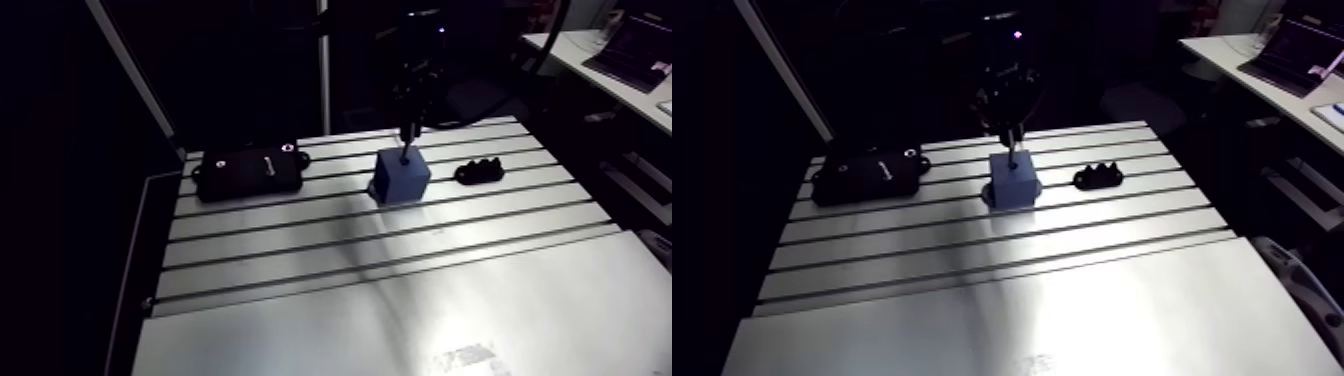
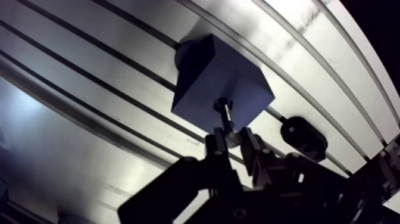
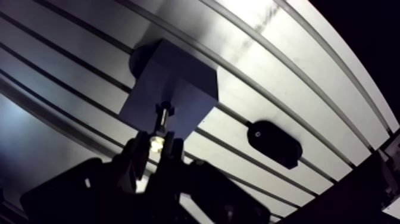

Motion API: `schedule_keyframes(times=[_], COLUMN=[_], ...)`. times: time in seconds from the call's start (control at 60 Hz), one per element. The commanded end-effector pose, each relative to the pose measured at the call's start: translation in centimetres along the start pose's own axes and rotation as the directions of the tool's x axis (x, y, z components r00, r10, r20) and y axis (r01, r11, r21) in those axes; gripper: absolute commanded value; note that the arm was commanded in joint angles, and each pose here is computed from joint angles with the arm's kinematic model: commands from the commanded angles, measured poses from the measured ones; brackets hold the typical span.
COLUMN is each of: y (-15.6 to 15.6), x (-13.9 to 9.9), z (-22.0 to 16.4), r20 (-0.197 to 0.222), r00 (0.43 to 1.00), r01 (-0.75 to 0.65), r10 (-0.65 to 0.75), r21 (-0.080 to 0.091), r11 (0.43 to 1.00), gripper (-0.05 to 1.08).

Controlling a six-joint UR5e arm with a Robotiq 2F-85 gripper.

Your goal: Pick up the M10 bolt and insert it into the hex recess until seated.

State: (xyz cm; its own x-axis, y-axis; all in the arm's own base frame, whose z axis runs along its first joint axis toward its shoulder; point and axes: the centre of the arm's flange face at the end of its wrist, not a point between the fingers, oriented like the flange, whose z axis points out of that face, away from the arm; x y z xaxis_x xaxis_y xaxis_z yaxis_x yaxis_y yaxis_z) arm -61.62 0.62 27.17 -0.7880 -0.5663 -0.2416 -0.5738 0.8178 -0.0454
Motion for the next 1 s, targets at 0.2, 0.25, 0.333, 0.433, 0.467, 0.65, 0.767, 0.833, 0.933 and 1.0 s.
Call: schedule_keyframes(times=[0.2,0.25,0.333,0.433,0.467,0.65,0.767,0.833,0.933,1.0], y=[0.1,0.1,0.1,0.1,0.1,0.1,0.2,0.2,0.3,0.3], x=[0.2,0.2,0.2,0.2,0.2,0.3,0.4,0.4,0.5,0.5], z=[0.5,0.5,0.6,0.6,0.6,0.9,1.0,1.0,1.2,1.2], r20=[0.006,0.007,0.007,0.008,0.008,0.010,0.012,0.012,0.014,0.014], r00=[1.000,1.000,1.000,1.000,1.000,1.000,1.000,1.000,1.000,1.000], r01=[0.001,0.001,0.001,0.001,0.003,0.002,0.002,0.002,0.002,0.003], r10=[-0.001,-0.001,-0.001,-0.001,-0.003,-0.002,-0.002,-0.002,-0.003,-0.003], r21=[0.007,0.007,0.008,0.008,0.008,0.011,0.012,0.012,0.014,0.015], r11=[1.000,1.000,1.000,1.000,1.000,1.000,1.000,1.000,1.000,1.000], gripper=[0.75,0.75,0.75,0.75,0.75,0.75,0.75,0.75,0.75,0.75])
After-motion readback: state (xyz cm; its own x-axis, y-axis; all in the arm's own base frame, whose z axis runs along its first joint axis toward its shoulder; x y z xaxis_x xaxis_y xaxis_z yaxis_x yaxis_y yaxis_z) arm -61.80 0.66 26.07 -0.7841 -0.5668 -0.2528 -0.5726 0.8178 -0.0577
